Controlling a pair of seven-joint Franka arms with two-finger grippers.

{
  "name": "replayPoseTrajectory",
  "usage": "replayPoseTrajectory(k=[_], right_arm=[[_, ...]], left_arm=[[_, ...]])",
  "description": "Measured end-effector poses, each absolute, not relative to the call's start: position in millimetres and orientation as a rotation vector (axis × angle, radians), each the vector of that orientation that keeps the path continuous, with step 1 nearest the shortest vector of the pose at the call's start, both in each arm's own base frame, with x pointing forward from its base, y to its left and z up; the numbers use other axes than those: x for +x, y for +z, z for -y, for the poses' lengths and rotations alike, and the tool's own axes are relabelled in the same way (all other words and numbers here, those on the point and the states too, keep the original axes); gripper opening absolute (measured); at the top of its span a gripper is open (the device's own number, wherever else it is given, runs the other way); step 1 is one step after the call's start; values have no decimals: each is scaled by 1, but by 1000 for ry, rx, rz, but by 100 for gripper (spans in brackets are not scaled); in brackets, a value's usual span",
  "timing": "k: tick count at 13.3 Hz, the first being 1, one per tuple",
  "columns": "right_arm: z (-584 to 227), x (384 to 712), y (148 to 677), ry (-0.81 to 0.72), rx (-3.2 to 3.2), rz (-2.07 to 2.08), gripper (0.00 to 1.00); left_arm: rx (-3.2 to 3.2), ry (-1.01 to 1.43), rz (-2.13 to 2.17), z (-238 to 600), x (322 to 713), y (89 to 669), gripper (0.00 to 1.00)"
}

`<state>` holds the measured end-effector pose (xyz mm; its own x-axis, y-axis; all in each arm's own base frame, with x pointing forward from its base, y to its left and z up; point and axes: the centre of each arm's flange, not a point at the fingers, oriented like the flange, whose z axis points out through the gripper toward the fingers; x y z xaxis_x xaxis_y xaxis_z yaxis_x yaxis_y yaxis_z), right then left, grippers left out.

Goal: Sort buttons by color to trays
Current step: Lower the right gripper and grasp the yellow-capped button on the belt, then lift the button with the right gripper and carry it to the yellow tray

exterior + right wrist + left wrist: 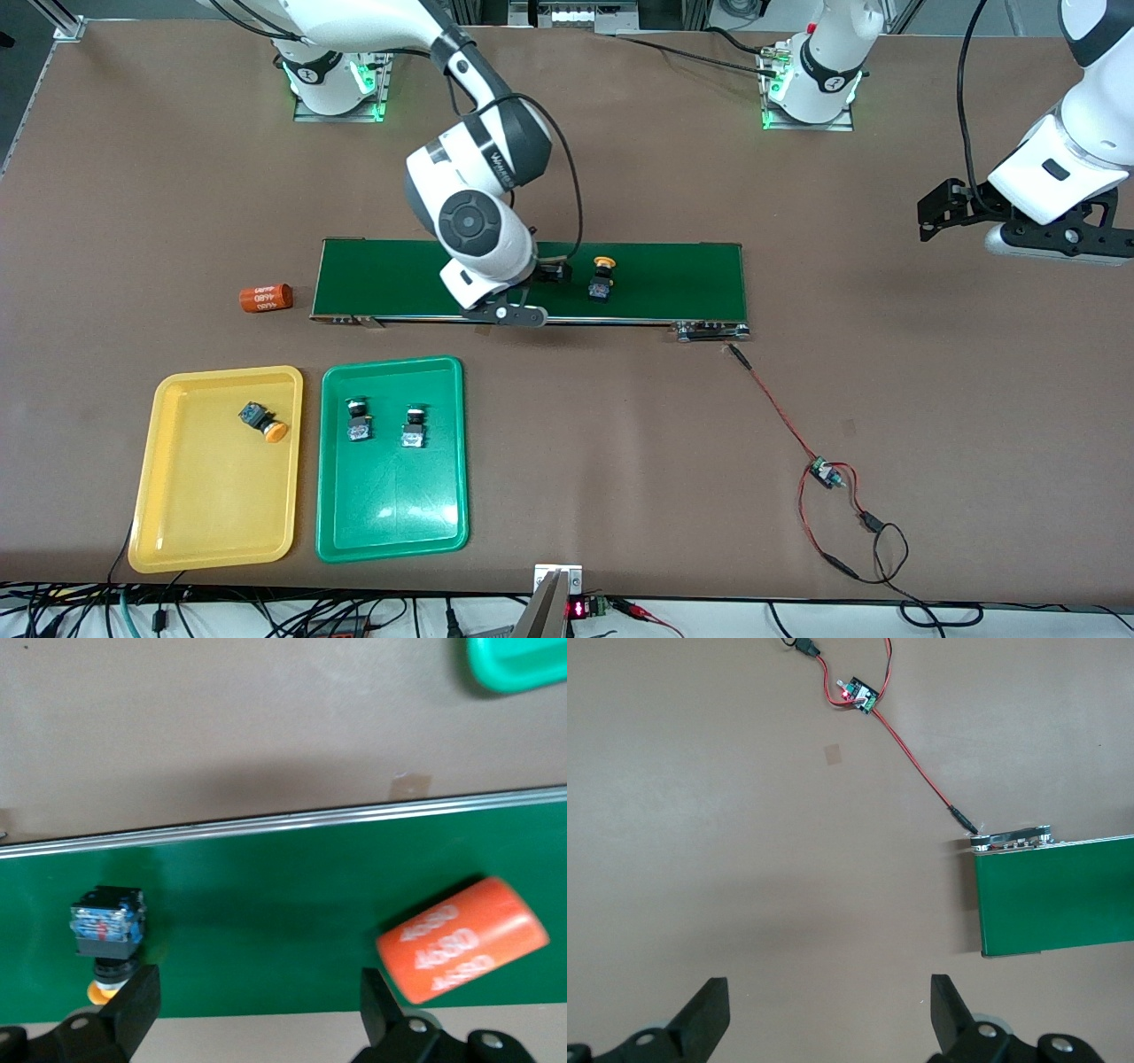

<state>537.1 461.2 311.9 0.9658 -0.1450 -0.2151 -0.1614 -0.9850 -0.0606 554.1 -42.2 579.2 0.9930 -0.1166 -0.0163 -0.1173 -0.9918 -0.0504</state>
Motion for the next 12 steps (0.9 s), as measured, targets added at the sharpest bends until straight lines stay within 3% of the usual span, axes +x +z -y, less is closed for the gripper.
replayPoseTrajectory(k=[5,12], right_arm=[[-501,511,290,269,-3039,-366,100],[-517,505,255,210,-3017,-449,100]], left_arm=[[-3083,59,-182,42,550,579,100],[-3083,59,-192,46,549,580,100]])
